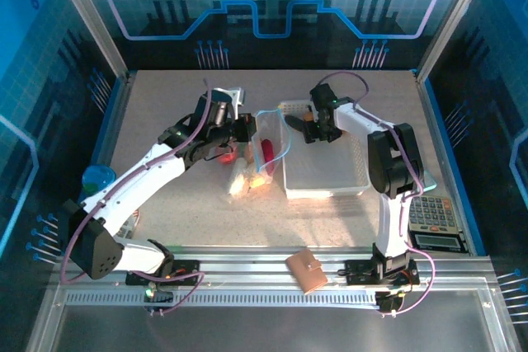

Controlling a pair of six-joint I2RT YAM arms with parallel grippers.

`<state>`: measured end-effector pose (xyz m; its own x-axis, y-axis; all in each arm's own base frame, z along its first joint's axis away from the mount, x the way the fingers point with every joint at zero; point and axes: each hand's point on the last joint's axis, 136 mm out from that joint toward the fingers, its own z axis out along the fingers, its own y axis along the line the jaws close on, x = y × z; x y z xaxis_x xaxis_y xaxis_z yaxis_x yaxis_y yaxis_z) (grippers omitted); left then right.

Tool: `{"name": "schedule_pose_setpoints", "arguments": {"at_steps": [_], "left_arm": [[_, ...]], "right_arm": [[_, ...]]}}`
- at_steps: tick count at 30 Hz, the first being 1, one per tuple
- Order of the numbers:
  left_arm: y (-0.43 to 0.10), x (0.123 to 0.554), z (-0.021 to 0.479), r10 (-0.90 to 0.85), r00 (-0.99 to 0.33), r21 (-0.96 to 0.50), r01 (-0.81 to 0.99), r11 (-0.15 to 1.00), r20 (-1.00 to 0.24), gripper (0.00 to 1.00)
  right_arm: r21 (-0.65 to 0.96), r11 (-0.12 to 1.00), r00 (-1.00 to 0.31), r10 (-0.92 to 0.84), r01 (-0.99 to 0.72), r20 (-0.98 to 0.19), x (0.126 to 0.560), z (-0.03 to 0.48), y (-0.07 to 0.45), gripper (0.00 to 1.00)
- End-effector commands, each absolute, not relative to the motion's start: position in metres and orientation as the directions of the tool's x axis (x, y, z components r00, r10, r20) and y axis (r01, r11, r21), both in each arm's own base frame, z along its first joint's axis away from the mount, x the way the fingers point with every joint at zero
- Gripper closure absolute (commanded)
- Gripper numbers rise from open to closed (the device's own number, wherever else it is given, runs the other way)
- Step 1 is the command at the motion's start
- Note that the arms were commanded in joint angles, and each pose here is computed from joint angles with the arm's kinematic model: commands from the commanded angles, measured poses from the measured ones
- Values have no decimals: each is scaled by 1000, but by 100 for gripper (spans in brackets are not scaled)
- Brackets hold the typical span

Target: Place the food in the zip-top bag and seal the zipper

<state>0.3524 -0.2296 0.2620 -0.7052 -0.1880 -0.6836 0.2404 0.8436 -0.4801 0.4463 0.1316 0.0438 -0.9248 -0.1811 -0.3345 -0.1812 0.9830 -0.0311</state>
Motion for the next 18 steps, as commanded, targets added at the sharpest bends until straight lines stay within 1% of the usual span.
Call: {"name": "schedule_pose_setpoints", "arguments": {"at_steps": [1, 11, 18], "left_arm": [[-221, 350, 270, -186, -683, -463, 247, 851, -706, 99], [-218, 349, 270, -188, -681, -461, 243, 853, -707, 99], [-217, 348, 269, -189, -683, -461, 241, 854, -706, 99]], "right_arm": [[-55, 981, -929, -192, -184, -317, 448, 40, 132, 36], [-75, 980, -939, -196, -182, -283, 449, 22, 134, 34], [-16, 973, -939, -225, -229, -260, 446, 19, 151, 34]]}}
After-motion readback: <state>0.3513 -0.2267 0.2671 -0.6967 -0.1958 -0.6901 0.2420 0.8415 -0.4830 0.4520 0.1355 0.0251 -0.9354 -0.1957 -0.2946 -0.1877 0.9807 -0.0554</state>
